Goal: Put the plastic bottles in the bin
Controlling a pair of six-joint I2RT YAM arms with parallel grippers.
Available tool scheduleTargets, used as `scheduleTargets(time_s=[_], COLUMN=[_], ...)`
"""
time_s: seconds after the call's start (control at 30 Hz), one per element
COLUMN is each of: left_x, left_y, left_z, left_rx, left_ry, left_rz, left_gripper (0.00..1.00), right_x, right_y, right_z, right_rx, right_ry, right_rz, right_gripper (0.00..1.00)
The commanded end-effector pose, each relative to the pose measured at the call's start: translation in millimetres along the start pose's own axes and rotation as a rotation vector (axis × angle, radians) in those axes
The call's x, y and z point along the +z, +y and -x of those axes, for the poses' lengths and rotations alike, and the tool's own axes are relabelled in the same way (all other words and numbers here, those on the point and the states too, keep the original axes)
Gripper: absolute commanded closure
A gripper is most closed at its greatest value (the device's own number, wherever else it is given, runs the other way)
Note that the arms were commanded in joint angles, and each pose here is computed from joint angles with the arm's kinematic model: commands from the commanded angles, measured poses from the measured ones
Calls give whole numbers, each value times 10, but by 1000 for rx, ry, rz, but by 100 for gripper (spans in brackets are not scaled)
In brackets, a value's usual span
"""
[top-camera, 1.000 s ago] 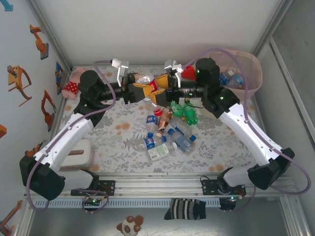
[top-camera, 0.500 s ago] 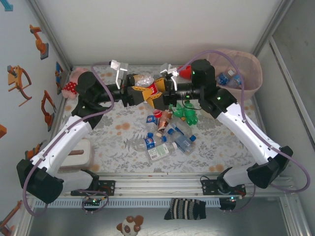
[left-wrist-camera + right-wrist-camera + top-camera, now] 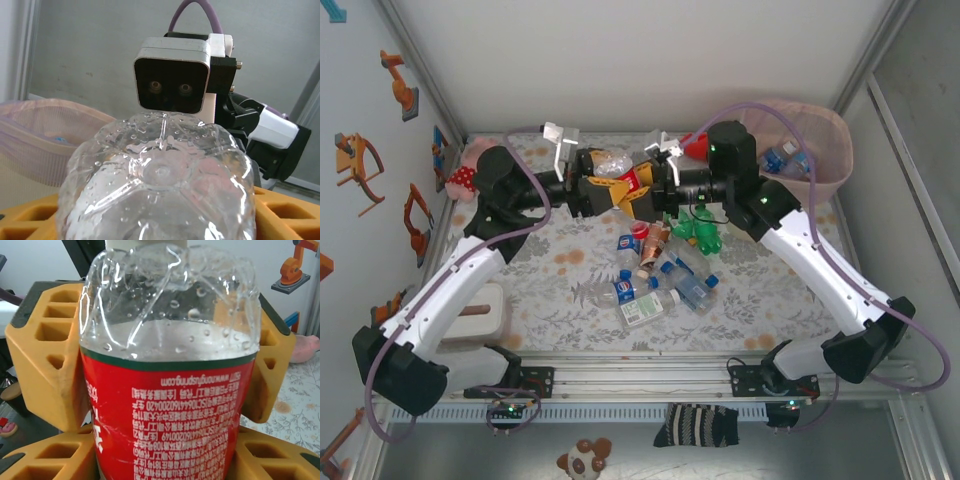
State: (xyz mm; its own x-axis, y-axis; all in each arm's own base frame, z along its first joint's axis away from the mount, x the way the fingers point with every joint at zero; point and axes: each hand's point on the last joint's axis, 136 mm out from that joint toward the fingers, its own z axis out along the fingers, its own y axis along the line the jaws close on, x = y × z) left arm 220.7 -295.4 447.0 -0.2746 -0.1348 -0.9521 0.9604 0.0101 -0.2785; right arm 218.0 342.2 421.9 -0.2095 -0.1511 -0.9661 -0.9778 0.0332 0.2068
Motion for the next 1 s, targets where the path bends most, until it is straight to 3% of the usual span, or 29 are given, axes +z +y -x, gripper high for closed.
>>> scheduleTargets(time_s=[0.0,0.1,0.33,0.73,0.97], left_x=[-78,-147,-329,-343,-354], left_y=[-120,-70,68,125,135], left_z=[204,214,185,105,85], left_rx=[91,108,127,93,84], left_ry=[-50,-63,-90,-83,-85], left_rz=[46,118,262,277,284], left_gripper=[26,20,18,18,18], right_x=[-67,-166,-747,-2342,-2886], right_y=[69,-64,-651,-1639,-1983], right_z=[139,182,365,395,123], right_rx=[-52,-27,113,391,481], right_ry=[-37,-52,-140,-280,-251], right_rz=[-16,-79,-328,-902,-1090], right_gripper=[49,49,49,51,51])
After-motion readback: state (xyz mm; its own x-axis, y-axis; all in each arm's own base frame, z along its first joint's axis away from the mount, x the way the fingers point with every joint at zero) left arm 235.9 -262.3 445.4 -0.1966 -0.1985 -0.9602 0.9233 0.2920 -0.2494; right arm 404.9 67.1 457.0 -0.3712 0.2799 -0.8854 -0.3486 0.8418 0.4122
